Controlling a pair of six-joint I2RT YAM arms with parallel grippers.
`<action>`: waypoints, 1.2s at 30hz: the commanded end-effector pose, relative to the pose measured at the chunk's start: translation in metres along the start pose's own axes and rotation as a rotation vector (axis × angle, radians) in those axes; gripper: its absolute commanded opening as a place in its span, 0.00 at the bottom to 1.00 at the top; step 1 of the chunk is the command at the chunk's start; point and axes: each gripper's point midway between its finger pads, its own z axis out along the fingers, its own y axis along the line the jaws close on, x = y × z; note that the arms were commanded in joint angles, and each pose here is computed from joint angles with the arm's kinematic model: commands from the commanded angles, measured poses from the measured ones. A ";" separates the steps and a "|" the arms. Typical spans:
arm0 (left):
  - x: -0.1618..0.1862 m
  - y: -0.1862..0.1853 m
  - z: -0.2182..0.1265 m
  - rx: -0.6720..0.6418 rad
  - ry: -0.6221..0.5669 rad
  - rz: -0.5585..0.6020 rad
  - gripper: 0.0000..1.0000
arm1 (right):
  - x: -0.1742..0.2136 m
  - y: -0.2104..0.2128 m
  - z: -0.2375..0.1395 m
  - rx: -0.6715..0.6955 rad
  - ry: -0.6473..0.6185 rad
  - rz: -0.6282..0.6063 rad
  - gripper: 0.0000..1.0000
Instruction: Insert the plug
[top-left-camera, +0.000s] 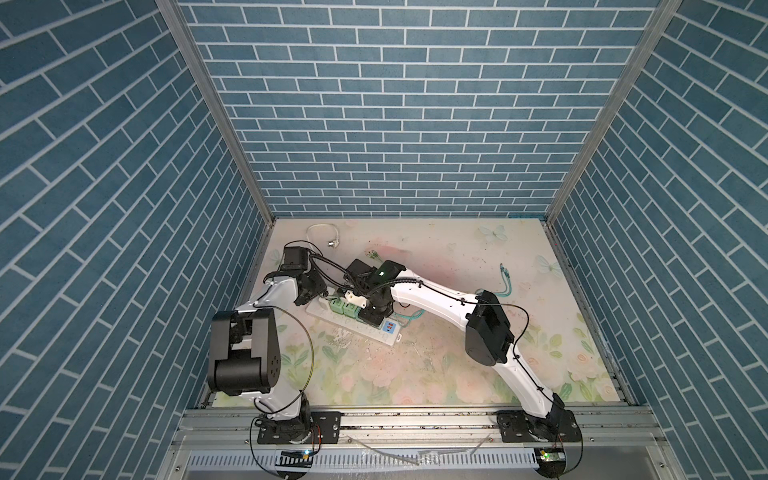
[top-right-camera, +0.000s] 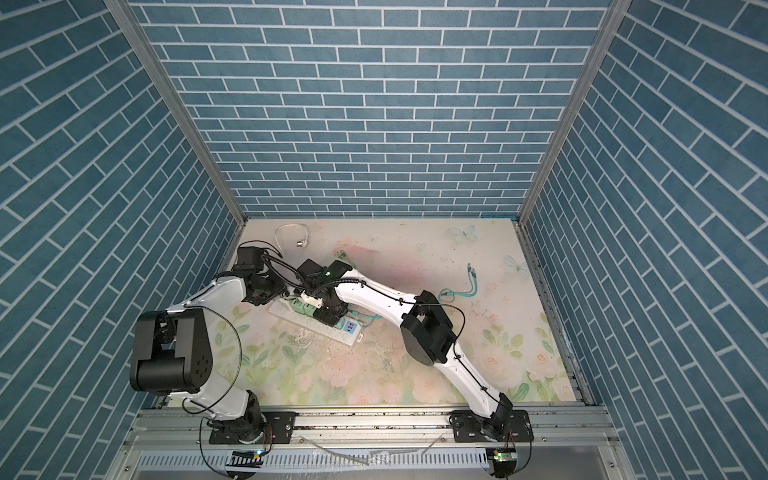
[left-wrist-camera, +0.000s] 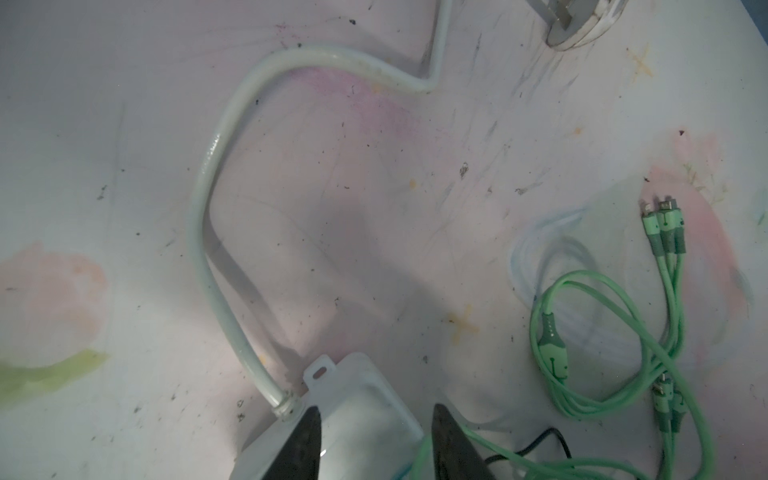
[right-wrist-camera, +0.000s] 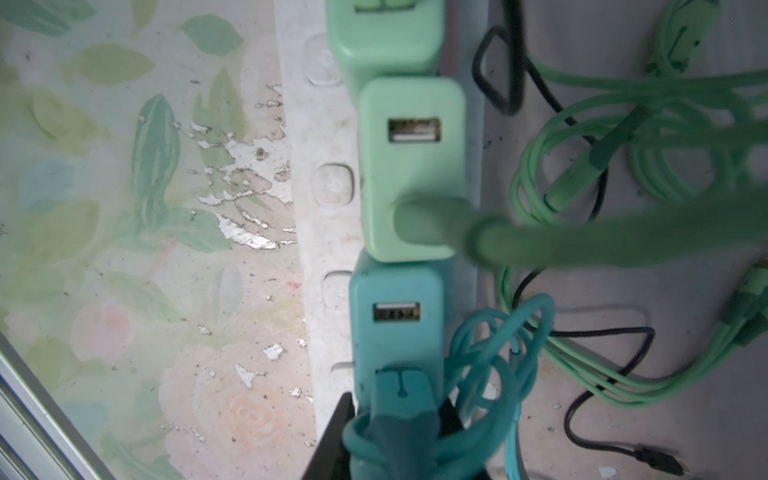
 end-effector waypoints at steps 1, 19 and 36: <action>0.026 0.005 -0.007 -0.007 0.073 0.026 0.45 | 0.045 0.011 0.072 -0.037 0.171 0.051 0.00; -0.003 0.017 -0.047 -0.041 -0.057 0.015 0.73 | 0.056 0.008 0.101 0.000 0.222 0.085 0.00; -0.016 0.033 -0.093 -0.081 -0.200 0.005 0.83 | 0.004 0.004 0.037 0.017 -0.006 0.055 0.36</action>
